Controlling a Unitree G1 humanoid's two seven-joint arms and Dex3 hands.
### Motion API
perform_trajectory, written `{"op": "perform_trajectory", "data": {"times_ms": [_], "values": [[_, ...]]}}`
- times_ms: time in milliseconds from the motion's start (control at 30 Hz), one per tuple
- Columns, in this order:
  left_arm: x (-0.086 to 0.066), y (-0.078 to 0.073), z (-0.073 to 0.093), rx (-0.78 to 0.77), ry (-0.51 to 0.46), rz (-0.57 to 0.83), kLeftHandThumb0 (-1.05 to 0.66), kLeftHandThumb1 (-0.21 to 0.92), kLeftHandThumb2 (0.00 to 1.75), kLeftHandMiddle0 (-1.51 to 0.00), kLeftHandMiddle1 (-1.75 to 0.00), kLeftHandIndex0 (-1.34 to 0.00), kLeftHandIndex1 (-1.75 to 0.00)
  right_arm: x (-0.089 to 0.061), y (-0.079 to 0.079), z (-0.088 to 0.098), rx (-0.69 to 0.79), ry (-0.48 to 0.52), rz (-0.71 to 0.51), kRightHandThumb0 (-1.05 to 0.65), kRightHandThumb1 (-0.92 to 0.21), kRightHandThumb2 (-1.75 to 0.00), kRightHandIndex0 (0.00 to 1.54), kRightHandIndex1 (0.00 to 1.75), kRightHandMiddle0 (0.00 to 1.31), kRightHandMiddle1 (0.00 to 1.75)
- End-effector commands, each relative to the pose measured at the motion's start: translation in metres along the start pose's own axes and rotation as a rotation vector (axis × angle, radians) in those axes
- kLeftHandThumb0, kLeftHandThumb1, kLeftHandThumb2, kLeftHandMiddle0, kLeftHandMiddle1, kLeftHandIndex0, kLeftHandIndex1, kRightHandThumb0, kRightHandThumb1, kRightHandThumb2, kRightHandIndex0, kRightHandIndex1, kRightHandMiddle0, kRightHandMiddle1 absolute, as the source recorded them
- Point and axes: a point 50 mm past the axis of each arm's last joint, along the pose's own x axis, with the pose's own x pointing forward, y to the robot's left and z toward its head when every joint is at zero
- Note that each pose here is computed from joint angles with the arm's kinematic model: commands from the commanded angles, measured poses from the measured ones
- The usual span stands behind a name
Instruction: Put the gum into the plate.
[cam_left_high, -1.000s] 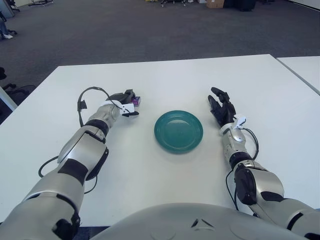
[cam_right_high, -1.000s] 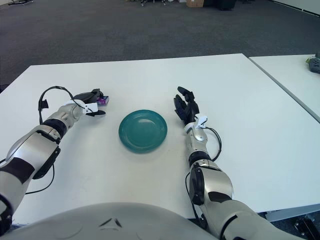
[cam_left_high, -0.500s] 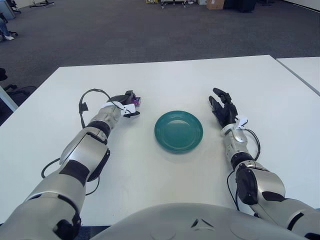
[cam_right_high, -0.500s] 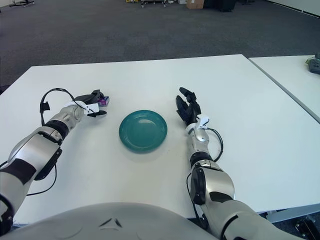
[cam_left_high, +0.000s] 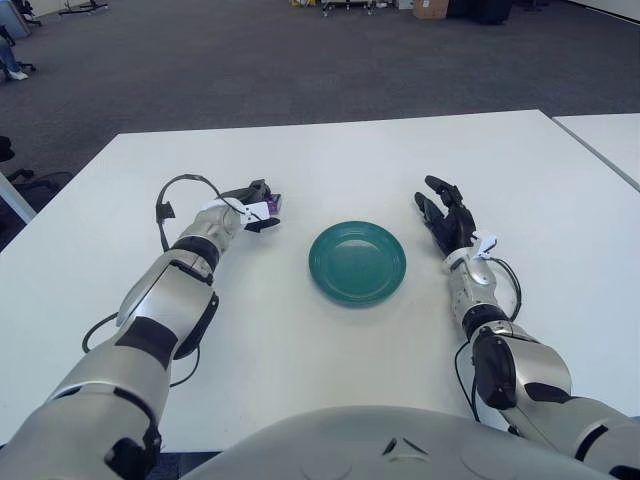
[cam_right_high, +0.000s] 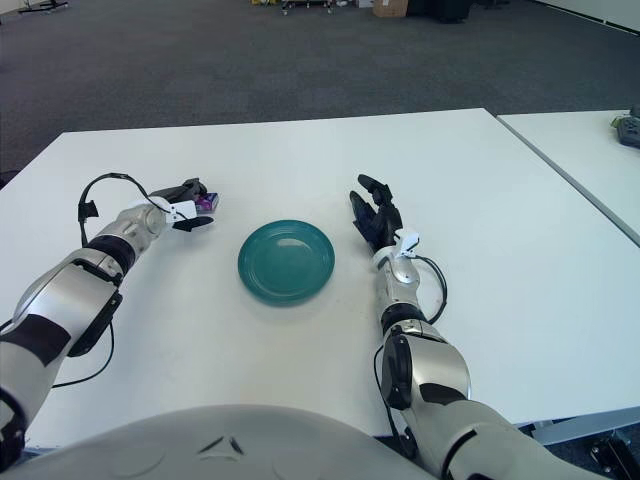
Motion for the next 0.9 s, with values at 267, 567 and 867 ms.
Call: {"op": "perform_trajectory", "data": {"times_ms": [267, 567, 867], "values": [[-0.011, -0.078, -0.015, 0.019, 0.08, -0.455, -0.9, 0.92, 0.47, -0.28, -1.1, -0.13, -1.38, -0.028, -0.015, -0.036, 0.075, 0.172, -0.075, -0.59, -0.89, -0.36, 0.4, 0.01, 0.0, 0.76], [-0.012, -0.084, -0.013, 0.031, 0.085, -0.509, -0.96, 0.92, 0.52, -0.25, -1.05, -0.09, -1.28, -0.029, -0.019, -0.035, 0.071, 0.169, -0.085, -0.58, -0.89, -0.35, 0.41, 0.01, 0.0, 0.73], [-0.012, -0.085, -0.012, 0.013, 0.107, -0.549, -1.04, 0.92, 0.49, -0.29, -0.79, -0.11, -1.19, -0.028, -0.021, -0.034, 0.079, 0.166, -0.088, -0.59, -0.9, -0.35, 0.4, 0.01, 0.0, 0.74]]}}
